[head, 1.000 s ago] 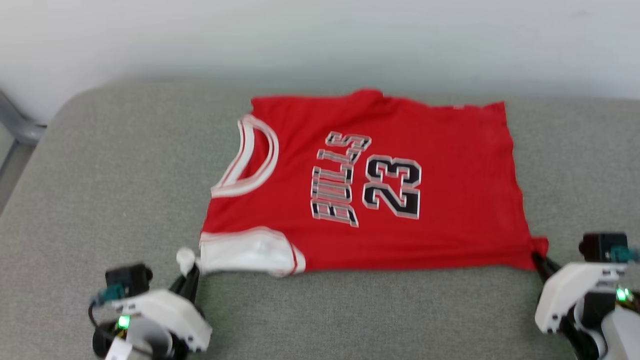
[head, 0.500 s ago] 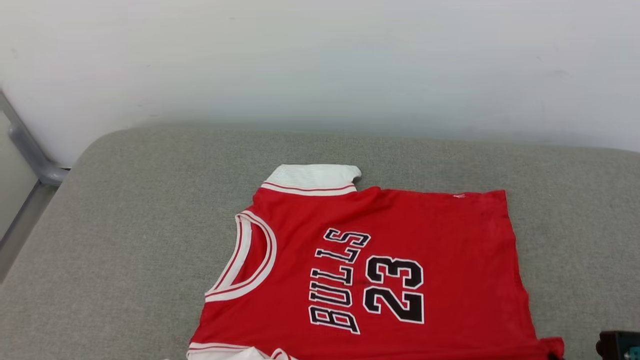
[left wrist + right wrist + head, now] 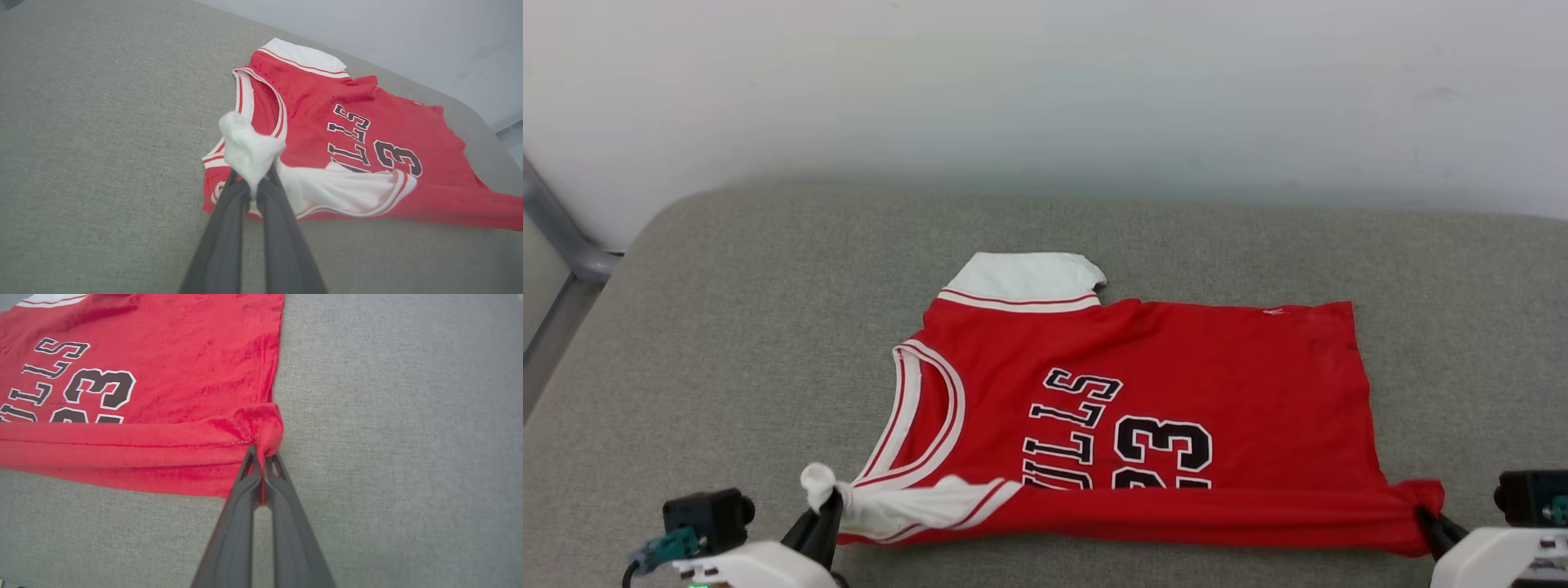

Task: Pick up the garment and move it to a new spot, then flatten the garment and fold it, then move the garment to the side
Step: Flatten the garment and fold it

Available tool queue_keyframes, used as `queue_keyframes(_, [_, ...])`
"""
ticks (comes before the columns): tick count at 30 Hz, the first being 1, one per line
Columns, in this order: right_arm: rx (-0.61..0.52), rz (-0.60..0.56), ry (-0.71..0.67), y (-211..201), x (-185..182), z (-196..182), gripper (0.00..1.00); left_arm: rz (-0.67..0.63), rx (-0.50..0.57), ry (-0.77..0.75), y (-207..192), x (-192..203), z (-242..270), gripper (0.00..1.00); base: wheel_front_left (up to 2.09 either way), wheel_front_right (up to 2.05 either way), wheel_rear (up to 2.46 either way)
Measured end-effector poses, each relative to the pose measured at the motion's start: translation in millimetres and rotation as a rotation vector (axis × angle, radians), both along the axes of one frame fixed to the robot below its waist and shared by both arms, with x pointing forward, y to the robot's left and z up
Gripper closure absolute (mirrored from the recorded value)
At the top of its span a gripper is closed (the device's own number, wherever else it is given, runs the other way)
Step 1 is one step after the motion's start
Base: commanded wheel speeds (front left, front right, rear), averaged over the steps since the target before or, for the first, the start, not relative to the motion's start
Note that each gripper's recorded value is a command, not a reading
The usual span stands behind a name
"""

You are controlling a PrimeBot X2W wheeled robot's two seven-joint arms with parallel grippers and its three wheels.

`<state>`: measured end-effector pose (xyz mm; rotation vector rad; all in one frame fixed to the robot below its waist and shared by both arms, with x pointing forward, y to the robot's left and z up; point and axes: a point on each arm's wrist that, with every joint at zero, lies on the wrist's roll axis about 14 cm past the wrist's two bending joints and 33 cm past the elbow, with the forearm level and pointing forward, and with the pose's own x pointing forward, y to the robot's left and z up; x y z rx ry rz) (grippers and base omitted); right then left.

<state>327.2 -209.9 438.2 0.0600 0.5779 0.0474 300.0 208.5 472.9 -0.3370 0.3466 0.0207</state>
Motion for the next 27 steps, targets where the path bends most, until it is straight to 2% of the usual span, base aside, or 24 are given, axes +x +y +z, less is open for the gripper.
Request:
queue_keyframes(6, [-0.011,0.052,0.004,12,35,-2,1.0,-0.043,-0.004,-0.034,-13,48,-1,1.0,0.0,0.0,0.0])
queue_keyframes(10, [-0.011,0.07,0.061,16,49,-25,1.0,-0.054,-0.02,0.011,-21,71,-26,1.0,0.0,0.0,0.0])
queue_keyframes(17, [-0.02,0.071,0.111,13,55,-56,1.0,-0.084,-0.071,0.096,-33,82,-64,1.0,0.0,0.0,0.0])
queue_keyframes(18, [-0.019,0.071,0.107,13,56,-58,0.94,-0.092,-0.074,0.111,-34,81,-70,1.0,0.0,0.0,0.0])
queue_keyframes(19, [-0.019,0.072,0.106,13,57,-59,0.63,-0.094,-0.08,0.127,-34,80,-75,0.84,0.0,0.0,0.0])
queue_keyframes(20, [-0.019,0.073,0.104,14,57,-61,0.26,-0.096,-0.086,0.137,-34,80,-78,0.6,0.0,0.0,0.0])
queue_keyframes(21, [-0.015,0.071,0.096,14,57,-62,0.0,-0.097,-0.088,0.14,-34,80,-79,0.1,0.0,0.0,0.0])
queue_keyframes(22, [-0.014,0.073,0.085,15,58,-61,0.0,-0.096,-0.088,0.136,-34,81,-79,0.0,0.0,0.0,0.0])
queue_keyframes(23, [-0.014,0.073,0.085,15,58,-61,0.0,-0.096,-0.088,0.136,-34,81,-79,0.0,0.0,0.0,0.0])
queue_keyframes(27, [0.038,0.046,-0.083,21,70,-37,0.0,-0.067,-0.067,0.078,-22,88,-68,0.0,0.0,0.0,0.0])
